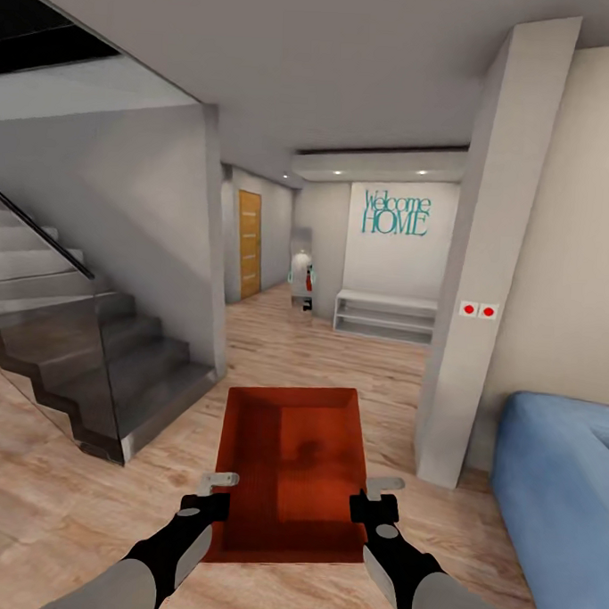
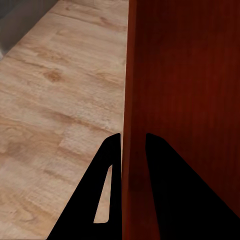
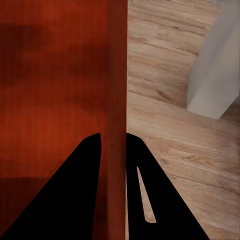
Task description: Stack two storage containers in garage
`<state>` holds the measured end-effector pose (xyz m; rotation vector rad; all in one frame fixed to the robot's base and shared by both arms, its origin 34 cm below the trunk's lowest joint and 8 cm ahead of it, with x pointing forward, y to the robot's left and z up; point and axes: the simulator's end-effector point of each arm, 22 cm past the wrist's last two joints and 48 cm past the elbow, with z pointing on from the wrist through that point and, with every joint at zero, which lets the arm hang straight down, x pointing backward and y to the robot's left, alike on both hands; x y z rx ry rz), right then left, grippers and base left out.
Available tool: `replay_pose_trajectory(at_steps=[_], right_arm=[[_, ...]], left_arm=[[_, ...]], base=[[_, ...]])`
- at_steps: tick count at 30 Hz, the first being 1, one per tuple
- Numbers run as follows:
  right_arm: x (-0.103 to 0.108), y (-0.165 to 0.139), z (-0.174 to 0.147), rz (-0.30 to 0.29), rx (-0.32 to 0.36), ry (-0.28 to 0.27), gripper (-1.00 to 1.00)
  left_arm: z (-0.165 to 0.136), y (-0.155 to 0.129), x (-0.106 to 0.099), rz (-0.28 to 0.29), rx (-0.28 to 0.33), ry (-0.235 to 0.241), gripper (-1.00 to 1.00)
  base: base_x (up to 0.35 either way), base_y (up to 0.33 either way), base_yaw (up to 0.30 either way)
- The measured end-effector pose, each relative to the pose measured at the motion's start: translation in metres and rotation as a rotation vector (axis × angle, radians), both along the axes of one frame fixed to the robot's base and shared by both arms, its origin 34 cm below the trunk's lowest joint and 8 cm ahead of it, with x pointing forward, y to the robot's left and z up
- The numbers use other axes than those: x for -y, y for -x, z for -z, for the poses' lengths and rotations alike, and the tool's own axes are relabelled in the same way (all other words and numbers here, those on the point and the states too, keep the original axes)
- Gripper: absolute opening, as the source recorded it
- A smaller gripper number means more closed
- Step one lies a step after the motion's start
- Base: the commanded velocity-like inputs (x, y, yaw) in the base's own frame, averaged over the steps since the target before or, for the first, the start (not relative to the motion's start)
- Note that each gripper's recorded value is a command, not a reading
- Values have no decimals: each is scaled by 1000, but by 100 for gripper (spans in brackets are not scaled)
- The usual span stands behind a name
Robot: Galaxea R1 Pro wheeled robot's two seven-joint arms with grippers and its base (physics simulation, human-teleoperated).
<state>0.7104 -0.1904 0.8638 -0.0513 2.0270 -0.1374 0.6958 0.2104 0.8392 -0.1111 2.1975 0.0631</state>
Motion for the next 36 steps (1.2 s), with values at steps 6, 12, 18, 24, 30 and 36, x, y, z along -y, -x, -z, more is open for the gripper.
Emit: replay_pose_trajectory(at_steps=[6, 12, 18, 24, 30, 36], right_arm=[[0, 1, 1, 1, -3, 0, -100], [0, 1, 1, 0, -3, 0, -100], [0, 1, 1, 0, -4, 1, -100], [0, 1, 1, 0, -3, 0, -100], [0, 1, 1, 0, -3, 0, -100], [0, 1, 1, 0, -3, 0, -100]], left_arm=[[1, 1, 0, 0, -4, 1, -100], [1, 1, 0, 0, -4, 1, -100], [2, 1, 0, 0, -4, 1, -100], [2, 1, 0, 0, -4, 1, -100], [1, 1, 0, 0, -4, 1, -100], [1, 1, 0, 0, -4, 1, -100]], base=[[321, 0, 0], [321, 0, 0], [321, 0, 0], [321, 0, 0], [321, 0, 0], [321, 0, 0]])
